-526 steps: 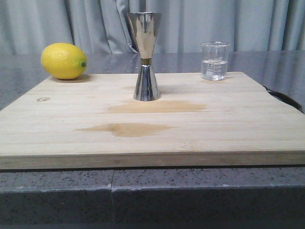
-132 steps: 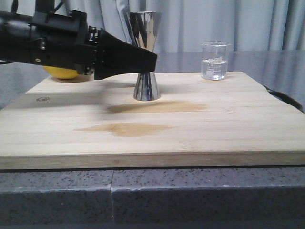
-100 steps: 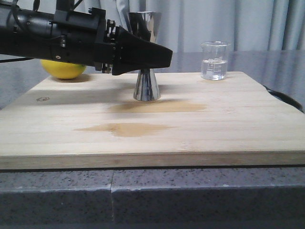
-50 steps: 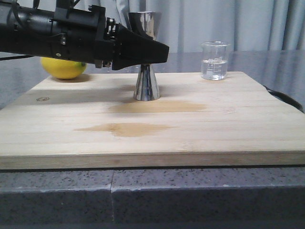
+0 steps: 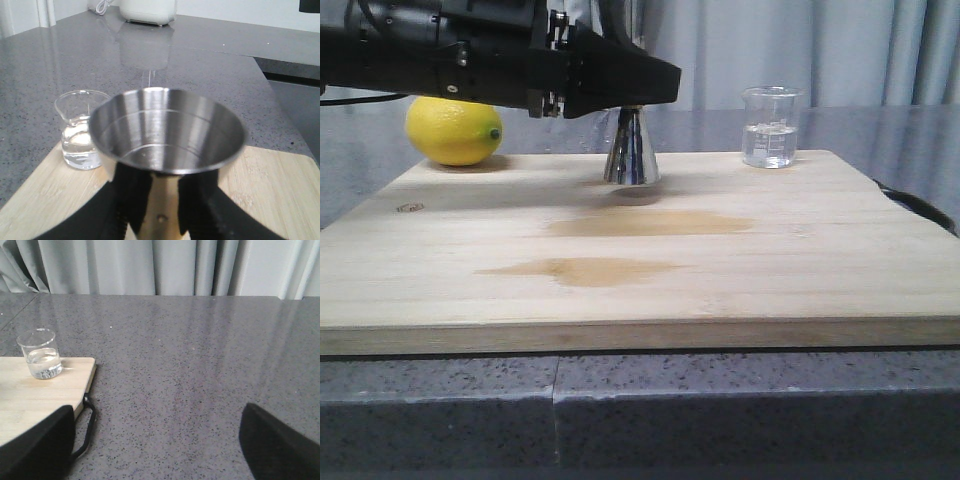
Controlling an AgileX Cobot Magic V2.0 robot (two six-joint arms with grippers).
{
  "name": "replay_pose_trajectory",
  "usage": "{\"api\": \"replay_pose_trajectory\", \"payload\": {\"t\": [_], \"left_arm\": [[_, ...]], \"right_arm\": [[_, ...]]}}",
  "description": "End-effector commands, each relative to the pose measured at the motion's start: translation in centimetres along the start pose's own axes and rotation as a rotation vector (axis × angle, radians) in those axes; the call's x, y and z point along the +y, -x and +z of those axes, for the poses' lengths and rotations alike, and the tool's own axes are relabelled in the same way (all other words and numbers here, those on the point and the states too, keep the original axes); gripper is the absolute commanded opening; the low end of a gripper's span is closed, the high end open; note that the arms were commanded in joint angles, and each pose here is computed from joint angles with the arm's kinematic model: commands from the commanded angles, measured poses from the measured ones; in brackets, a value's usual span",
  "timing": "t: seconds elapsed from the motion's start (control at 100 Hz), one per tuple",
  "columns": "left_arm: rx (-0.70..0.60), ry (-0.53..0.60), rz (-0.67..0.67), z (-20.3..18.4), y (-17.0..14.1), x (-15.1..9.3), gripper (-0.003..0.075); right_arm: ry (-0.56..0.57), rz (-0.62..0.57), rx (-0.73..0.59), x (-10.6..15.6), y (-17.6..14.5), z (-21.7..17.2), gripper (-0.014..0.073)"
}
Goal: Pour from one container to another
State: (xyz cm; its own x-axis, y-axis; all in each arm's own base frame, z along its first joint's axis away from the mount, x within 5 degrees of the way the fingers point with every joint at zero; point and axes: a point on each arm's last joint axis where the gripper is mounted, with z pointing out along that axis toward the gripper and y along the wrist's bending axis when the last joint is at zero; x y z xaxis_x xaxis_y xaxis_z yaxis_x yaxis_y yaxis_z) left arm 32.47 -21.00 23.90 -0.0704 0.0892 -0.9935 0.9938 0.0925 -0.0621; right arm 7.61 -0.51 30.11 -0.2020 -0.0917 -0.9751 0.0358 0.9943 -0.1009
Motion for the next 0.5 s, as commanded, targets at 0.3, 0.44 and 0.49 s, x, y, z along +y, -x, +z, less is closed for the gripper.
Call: {"api": "replay_pose_trajectory", "payload": {"t": [0.3, 0.44, 0.49], "left_arm": [[-0.185, -0.071, 0.043, -0.5, 6.1, -1.7, 0.022], [-0.18, -0.083, 0.093, -1.0, 7.4, -2.7, 0.022], [-0.177, -0.087, 0.106, -1.2, 7.7, -3.1, 0.022]], "right_arm": [[0.014, 0.02, -0.059, 0.1, 1.6, 0.5, 0.0585], [0.043, 0.04, -0.04, 0.3, 2.4, 1.2, 0.0585], [0.059, 0.038, -0.033, 0.4, 2.7, 1.5, 0.0585]]}}
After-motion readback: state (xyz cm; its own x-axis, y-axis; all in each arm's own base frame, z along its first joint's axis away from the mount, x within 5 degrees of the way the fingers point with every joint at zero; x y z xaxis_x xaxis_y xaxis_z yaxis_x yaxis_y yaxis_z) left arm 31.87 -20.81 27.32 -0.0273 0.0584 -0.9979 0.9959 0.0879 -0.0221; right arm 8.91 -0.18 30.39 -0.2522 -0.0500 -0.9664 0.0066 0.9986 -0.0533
